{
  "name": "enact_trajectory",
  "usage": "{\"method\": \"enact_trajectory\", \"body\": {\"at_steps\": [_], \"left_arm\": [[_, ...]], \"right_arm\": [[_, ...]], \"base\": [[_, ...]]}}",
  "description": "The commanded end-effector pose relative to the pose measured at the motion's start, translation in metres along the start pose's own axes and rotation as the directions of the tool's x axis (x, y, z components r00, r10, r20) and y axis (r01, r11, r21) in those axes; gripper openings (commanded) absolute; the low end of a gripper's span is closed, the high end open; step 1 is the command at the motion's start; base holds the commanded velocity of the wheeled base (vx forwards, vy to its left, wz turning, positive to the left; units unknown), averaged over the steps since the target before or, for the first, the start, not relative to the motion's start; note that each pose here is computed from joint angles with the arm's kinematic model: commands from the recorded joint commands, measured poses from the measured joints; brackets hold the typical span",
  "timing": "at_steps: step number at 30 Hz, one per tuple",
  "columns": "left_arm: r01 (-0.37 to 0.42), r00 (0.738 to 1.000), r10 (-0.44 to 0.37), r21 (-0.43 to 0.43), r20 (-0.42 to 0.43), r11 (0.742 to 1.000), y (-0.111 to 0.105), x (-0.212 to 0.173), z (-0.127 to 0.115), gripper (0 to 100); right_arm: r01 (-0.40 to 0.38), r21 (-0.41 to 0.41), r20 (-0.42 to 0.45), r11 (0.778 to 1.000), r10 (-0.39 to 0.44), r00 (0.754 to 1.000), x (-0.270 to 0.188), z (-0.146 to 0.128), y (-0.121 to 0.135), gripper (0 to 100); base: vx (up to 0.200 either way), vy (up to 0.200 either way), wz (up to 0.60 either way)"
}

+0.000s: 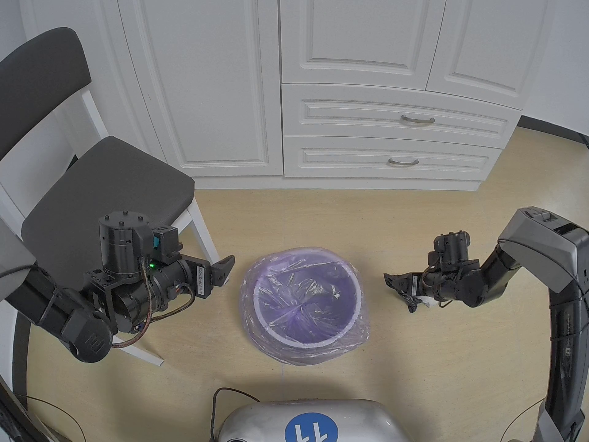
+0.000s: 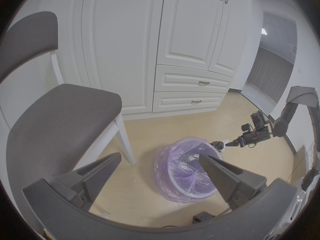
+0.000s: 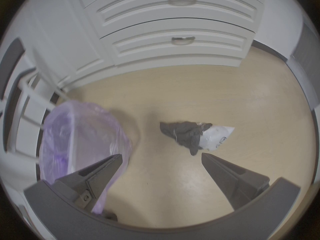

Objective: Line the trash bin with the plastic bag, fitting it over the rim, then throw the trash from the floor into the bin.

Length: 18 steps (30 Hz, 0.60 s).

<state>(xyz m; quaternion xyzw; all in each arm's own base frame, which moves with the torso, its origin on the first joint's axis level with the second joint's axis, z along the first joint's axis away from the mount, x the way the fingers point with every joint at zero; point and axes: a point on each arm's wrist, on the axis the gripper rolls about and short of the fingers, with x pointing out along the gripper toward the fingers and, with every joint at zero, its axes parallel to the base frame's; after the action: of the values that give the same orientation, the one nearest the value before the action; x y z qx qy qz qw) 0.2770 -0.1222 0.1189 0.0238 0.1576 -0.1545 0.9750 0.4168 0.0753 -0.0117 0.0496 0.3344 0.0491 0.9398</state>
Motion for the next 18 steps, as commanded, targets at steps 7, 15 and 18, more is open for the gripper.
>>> {"method": "enact_trajectory", "body": {"at_steps": [7, 15, 18], "left_arm": [[-0.030, 0.999, 0.029, 0.016, 0.044, 0.999, -0.003, -0.011, 0.010, 100], [-0.033, 0.998, 0.032, 0.014, 0.050, 0.999, -0.003, -0.010, 0.011, 100], [-0.033, 0.997, 0.032, 0.012, 0.064, 0.999, -0.003, -0.010, 0.012, 100]], "right_arm": [[0.186, 0.278, -0.004, 0.943, -0.192, 0.981, 0.105, 0.004, -0.021, 100], [0.258, 0.380, -0.125, 0.888, -0.227, 0.966, 0.130, 0.005, -0.023, 100], [0.277, 0.377, -0.150, 0.884, -0.237, 0.960, 0.132, 0.003, -0.027, 100]], "base": [[0.000, 0.000, 0.00], [0.000, 0.000, 0.00], [0.000, 0.000, 0.00]]}}
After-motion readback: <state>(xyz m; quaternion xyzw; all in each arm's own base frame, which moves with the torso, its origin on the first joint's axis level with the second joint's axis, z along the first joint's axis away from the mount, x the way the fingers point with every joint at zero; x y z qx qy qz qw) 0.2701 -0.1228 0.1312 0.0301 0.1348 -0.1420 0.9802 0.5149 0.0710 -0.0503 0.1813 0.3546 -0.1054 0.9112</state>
